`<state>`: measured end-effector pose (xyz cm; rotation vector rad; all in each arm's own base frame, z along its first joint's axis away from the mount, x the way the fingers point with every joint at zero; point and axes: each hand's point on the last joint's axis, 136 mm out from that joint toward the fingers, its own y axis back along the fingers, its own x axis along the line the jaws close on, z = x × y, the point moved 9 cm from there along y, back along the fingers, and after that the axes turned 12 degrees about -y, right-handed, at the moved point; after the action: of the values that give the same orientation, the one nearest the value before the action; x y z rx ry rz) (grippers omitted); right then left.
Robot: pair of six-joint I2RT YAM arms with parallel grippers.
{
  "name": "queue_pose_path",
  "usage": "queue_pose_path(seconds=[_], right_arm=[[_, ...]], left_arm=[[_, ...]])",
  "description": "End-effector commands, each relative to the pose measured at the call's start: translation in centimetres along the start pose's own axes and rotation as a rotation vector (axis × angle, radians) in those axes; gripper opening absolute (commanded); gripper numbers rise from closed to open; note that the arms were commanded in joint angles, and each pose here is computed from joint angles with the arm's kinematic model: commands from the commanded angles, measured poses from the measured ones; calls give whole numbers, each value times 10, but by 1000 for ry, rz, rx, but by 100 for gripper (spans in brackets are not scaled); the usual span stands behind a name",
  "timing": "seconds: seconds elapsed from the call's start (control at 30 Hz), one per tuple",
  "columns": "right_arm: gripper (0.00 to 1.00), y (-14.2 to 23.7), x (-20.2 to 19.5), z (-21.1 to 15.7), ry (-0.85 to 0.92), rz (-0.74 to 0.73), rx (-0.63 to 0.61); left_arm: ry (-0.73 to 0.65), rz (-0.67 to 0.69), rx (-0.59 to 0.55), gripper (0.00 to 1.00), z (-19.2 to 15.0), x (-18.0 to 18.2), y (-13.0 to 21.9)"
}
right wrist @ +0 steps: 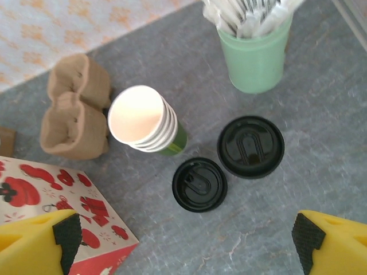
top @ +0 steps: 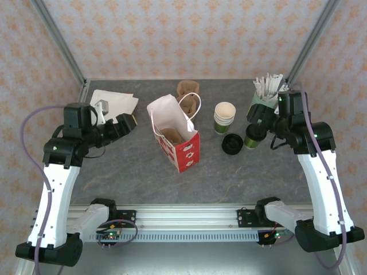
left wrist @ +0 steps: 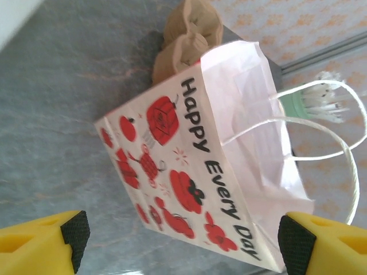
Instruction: Pack the takeout coffee
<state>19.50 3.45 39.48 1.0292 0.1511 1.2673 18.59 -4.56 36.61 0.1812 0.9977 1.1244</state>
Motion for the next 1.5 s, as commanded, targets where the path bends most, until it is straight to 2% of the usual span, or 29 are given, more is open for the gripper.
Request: queue_pose_path(seconds=[0.0, 0.23, 0.43, 0.53, 0.77, 0.9, 1.13, 1.47], right_arm=[[96, -13, -5, -8, -22, -14, 43], [96, -29, -5, -10, -34, -22, 58], [95, -29, -4, -8, -24, -34, 53], [93, -30, -4, -9, -20, -35, 61], [89, -32, -13, -16, 17, -126, 123], [85, -38, -15, -23, 2, -131, 175], [74, -52, -17, -37, -23, -128, 298], [71, -61, -16, -58, -56, -130, 394]], left_arm=[[75, -154, -51, 88, 5, -20, -6], [133, -237, -144, 89, 0, -39, -1], [55, -204, -87, 88, -14, -61, -24], [16, -148, -67, 77, -15, -61, -37], [-144, 5, -85, 34, -2, -59, -40], [-210, 58, -76, 19, 6, -60, -39], [-212, 43, -59, 1, 23, -52, -48], [-267, 36, -14, 2, 49, -45, -64]])
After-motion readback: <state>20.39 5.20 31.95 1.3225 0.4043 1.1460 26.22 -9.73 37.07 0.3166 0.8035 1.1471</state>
